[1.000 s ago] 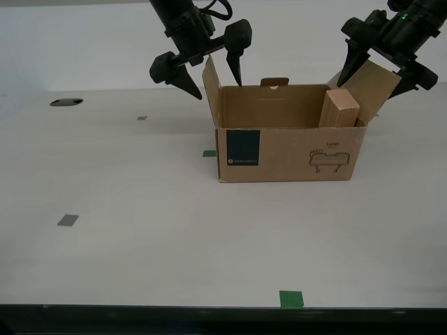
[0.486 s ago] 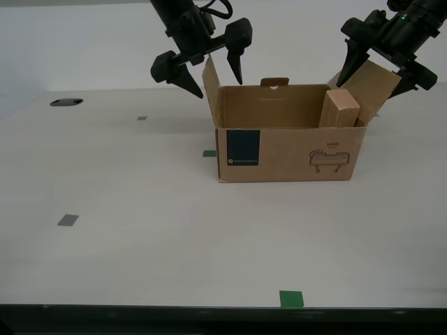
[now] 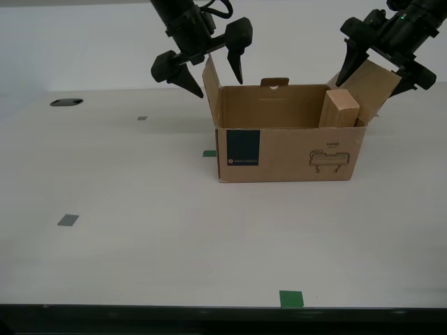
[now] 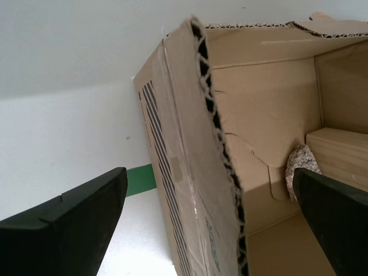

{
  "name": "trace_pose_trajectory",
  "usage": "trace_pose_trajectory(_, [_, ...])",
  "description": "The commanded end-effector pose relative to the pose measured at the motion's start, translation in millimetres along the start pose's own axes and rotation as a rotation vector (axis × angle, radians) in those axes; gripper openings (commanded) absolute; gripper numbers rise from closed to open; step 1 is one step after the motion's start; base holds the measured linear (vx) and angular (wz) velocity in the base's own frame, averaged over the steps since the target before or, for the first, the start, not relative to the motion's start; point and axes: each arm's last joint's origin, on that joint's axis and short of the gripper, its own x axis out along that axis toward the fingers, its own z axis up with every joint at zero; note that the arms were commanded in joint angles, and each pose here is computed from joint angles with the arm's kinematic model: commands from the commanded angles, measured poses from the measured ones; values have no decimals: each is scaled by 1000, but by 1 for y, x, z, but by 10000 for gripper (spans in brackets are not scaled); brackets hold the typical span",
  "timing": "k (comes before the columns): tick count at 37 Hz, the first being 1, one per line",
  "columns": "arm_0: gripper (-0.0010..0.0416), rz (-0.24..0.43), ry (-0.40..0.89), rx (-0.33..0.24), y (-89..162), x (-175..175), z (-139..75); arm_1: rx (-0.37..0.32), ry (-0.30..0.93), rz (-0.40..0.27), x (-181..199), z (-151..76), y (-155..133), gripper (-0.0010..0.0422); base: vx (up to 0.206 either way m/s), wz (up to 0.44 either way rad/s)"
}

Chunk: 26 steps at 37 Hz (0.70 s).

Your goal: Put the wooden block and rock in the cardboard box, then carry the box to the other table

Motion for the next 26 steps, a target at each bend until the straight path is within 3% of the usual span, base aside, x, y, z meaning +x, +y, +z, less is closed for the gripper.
trace_pose_trajectory(1, [387, 5, 0, -1, 0, 0, 0, -2, -1, 0, 0, 0, 0, 394, 0, 0])
trace_pose_trajectory(26, [387, 6, -12, -2, 2, 1, 1, -1, -2, 0, 0, 0, 0, 393, 0, 0])
